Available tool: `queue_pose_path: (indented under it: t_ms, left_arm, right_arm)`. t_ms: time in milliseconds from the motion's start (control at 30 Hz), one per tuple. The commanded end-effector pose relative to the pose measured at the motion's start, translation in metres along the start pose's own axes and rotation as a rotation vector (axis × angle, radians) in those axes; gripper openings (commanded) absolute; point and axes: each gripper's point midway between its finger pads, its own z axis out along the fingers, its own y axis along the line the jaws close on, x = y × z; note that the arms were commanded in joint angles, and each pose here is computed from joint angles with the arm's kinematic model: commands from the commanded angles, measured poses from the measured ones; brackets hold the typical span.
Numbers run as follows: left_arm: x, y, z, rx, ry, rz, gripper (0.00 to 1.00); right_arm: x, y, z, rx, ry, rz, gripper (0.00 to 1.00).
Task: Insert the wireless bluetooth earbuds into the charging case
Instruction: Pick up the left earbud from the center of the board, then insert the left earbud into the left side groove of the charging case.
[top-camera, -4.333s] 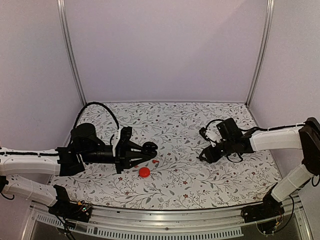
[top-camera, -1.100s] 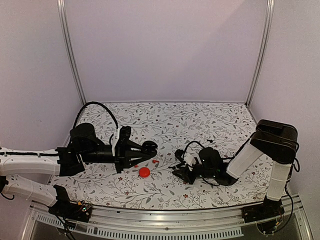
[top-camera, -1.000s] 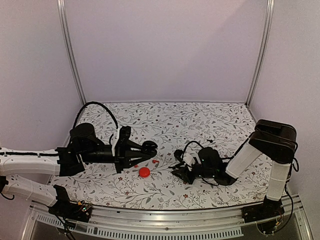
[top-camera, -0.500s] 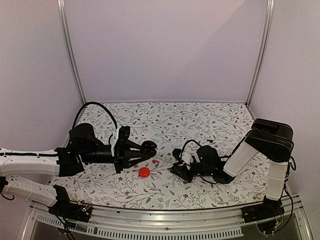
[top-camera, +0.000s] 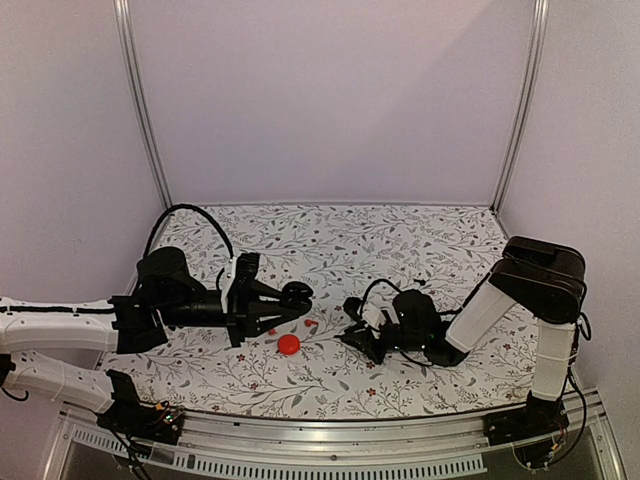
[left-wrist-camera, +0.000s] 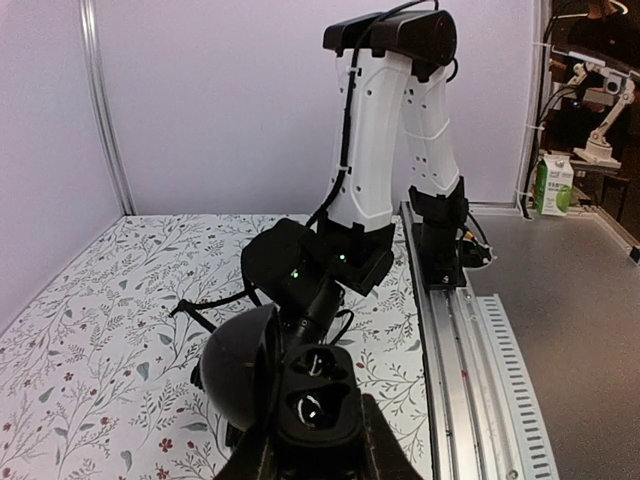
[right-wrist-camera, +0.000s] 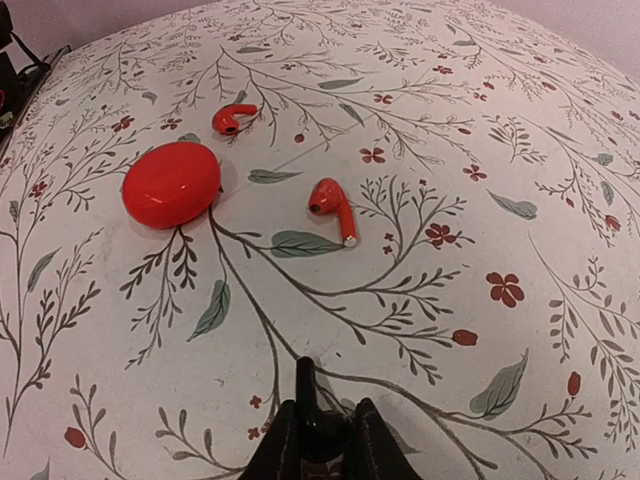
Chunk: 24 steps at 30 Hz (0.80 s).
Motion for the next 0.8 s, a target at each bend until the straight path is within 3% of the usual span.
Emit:
queue_pose_path:
  t_ms: [0, 267, 500, 767]
  left_arm:
    - [0.000, 0.002, -0.003, -0.014, -0.004, 0.012, 0.00]
    - [0.004, 0.002, -0.003, -0.022, -0.004, 0.010, 0.00]
    - [0.020, 0.002, -0.011, -0.055, -0.010, 0.000, 0.00]
    - [0.028, -0.004, -0.022, -0.088, -0.022, 0.078, 0.00]
  right_arm:
    - [0.052, 0.008, -0.003, -0.034, 0.180, 0.041, 0.17]
    - [0.017, 0.013, -0.013, -0.057, 0.173, 0.059, 0.08]
    - [-0.028, 0.018, -0.032, -0.092, 0.201, 0.081, 0.07]
    - [-0.132, 0.032, -0.084, -0.143, 0.130, 0.023, 0.07]
